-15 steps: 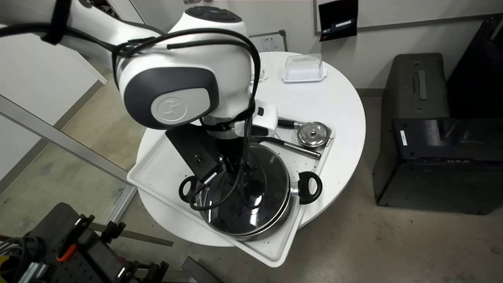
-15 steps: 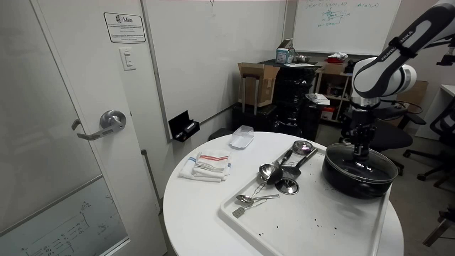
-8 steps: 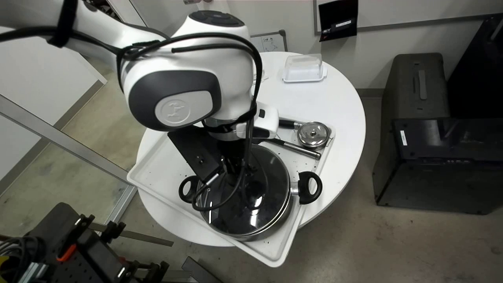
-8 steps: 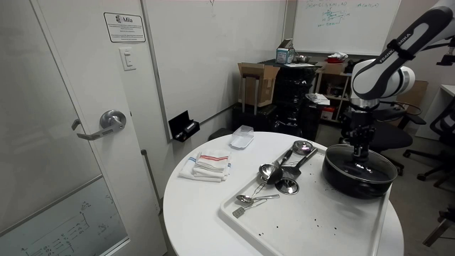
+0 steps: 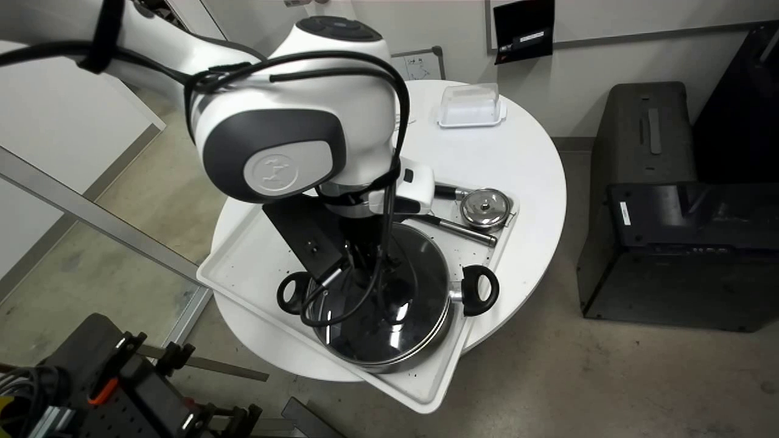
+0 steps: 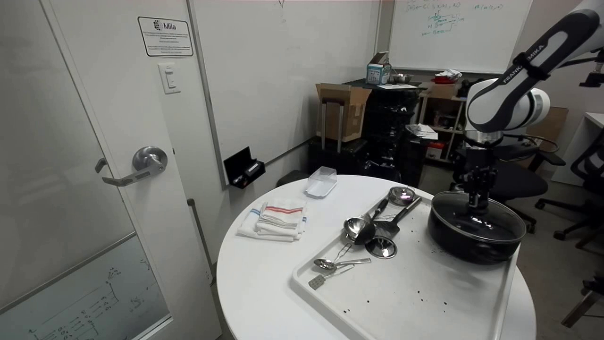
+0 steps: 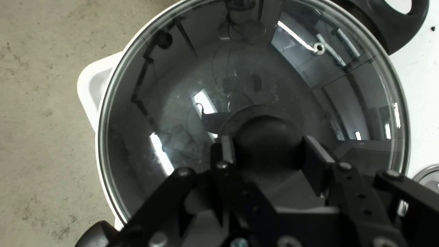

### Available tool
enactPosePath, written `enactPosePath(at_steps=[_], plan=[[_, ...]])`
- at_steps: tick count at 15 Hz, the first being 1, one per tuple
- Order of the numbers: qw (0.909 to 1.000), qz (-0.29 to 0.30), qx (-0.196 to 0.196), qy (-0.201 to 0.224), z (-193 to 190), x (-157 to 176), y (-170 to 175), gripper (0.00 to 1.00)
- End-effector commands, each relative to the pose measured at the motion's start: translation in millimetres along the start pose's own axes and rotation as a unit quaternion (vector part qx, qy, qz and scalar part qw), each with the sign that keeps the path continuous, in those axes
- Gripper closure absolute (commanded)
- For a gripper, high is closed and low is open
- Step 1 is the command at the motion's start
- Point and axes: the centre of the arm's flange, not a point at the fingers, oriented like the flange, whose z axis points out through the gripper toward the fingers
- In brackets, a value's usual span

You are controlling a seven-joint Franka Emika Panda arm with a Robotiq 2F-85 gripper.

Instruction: Put the glass lid on the black pot.

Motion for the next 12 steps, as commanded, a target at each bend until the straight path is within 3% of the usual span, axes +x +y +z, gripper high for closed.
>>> enactPosePath(at_steps=[1, 12], plan=[[0.9998, 0.015, 0.012, -0.003, -6.5, 6.7, 4.5, 0.75], [0.9998, 0.016, 0.008, 0.013, -8.1, 5.5, 2.6, 0.75]])
